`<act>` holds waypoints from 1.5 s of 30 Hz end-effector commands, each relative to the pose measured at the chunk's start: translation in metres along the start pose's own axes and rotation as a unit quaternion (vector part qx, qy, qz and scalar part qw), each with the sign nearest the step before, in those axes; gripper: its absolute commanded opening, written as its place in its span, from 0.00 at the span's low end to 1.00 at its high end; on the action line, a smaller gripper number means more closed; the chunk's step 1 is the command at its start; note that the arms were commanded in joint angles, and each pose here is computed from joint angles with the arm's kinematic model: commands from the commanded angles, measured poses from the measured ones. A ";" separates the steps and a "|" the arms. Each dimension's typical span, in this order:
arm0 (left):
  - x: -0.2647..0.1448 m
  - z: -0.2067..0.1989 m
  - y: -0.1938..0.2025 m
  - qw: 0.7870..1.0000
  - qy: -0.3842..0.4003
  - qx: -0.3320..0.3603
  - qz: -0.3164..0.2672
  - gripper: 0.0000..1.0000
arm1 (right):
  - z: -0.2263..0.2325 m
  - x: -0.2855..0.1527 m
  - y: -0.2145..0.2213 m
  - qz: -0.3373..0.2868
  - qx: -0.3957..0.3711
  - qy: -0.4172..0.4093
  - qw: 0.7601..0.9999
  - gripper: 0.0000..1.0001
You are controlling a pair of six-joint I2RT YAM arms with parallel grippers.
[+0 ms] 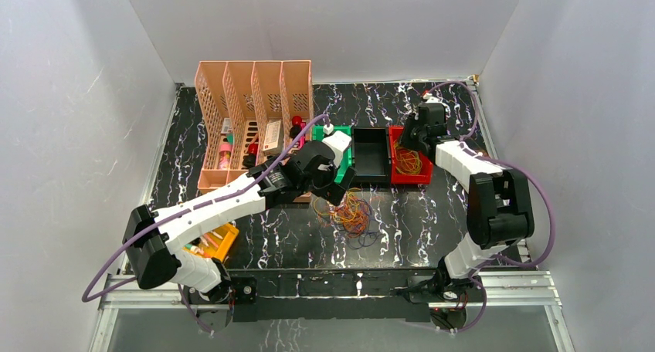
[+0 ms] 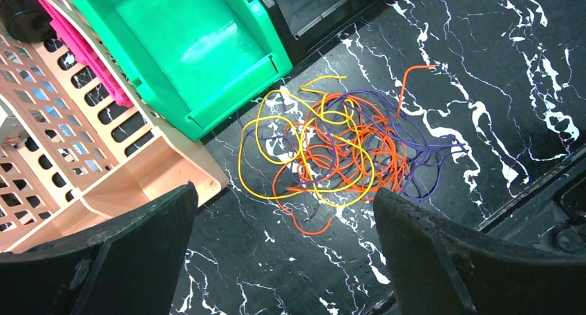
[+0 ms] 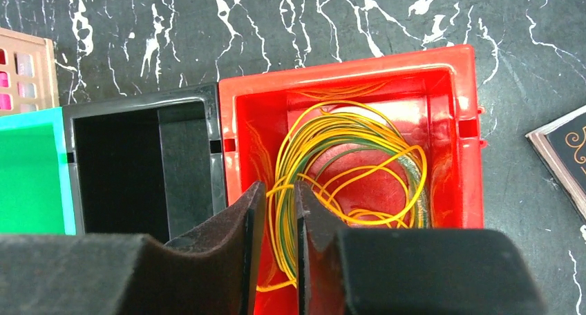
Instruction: Untangle the cables
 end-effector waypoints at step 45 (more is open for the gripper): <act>0.004 0.001 0.006 1.000 -0.002 -0.016 0.010 0.98 | -0.008 -0.045 -0.003 -0.011 -0.051 0.025 0.998 0.40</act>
Point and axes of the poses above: each gripper's point midway between its finger pads, its own x axis out along the fingers, its own z axis along the line the jaws close on, y = z × x, the point moved 7 cm from there along -x, back along the fingers
